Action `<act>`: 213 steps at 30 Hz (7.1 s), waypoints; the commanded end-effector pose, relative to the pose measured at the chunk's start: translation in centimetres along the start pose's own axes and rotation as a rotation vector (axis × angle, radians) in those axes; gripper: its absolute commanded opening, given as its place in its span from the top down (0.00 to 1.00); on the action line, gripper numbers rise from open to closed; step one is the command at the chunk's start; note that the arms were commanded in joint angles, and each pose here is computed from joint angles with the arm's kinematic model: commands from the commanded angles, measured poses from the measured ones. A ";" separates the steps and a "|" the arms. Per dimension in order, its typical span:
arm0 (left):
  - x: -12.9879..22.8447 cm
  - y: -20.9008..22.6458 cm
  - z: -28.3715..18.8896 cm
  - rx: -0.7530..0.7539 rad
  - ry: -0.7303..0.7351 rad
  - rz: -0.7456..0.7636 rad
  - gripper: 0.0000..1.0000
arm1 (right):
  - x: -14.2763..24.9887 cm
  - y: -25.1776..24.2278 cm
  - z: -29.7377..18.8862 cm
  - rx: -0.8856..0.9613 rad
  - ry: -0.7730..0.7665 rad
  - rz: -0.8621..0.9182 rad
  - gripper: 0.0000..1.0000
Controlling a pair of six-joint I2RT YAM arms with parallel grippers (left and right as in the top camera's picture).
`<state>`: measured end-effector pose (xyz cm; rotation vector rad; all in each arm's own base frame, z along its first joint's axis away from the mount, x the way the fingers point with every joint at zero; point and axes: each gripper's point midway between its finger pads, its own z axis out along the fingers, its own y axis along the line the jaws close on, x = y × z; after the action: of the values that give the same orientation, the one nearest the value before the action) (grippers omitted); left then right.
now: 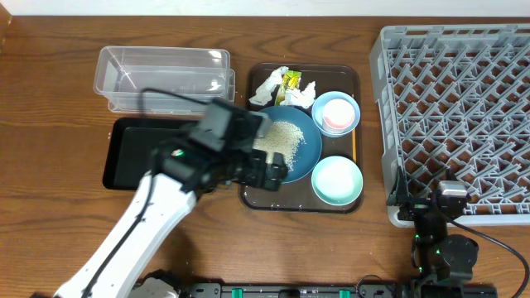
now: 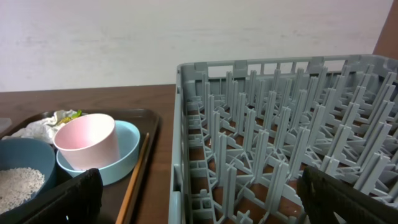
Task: Sort waste into correct bins and load items into the dishwasher rack
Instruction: 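Reach the left gripper over the teal rice plate's rim, then grip the teal plate's edge with the left gripper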
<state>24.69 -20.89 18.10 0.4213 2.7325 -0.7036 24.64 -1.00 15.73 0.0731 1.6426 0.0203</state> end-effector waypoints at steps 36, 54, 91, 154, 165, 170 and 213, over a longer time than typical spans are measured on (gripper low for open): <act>-7.4 -1.6 15.6 -0.331 0.053 0.053 0.11 | 0.1 -0.1 0.0 0.003 0.001 -0.012 0.01; -6.3 -0.7 17.7 -0.454 0.021 -0.019 0.28 | 0.1 -0.1 0.0 0.003 0.001 -0.012 0.01; -5.5 0.9 19.3 -0.492 -0.010 -0.099 0.48 | 0.1 -0.1 0.0 0.003 0.001 -0.012 0.01; -7.4 -1.8 13.5 -0.418 -0.111 -0.109 0.94 | 0.1 -0.1 0.0 0.003 0.004 -0.012 0.01; -7.0 -0.8 16.4 -0.437 -0.085 -0.113 0.94 | 0.1 -0.1 0.0 0.003 0.004 -0.012 0.01; -6.7 -0.4 17.0 -0.447 -0.071 -0.112 0.87 | 0.1 -0.1 0.0 0.002 0.004 -0.012 0.01; -4.3 1.5 21.1 -0.452 -0.045 -0.127 0.65 | 0.1 -0.1 0.0 0.003 0.004 -0.012 0.01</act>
<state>33.74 -31.55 2.66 0.1282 2.7565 -0.1413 24.64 -1.00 15.72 0.0731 1.6430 0.0203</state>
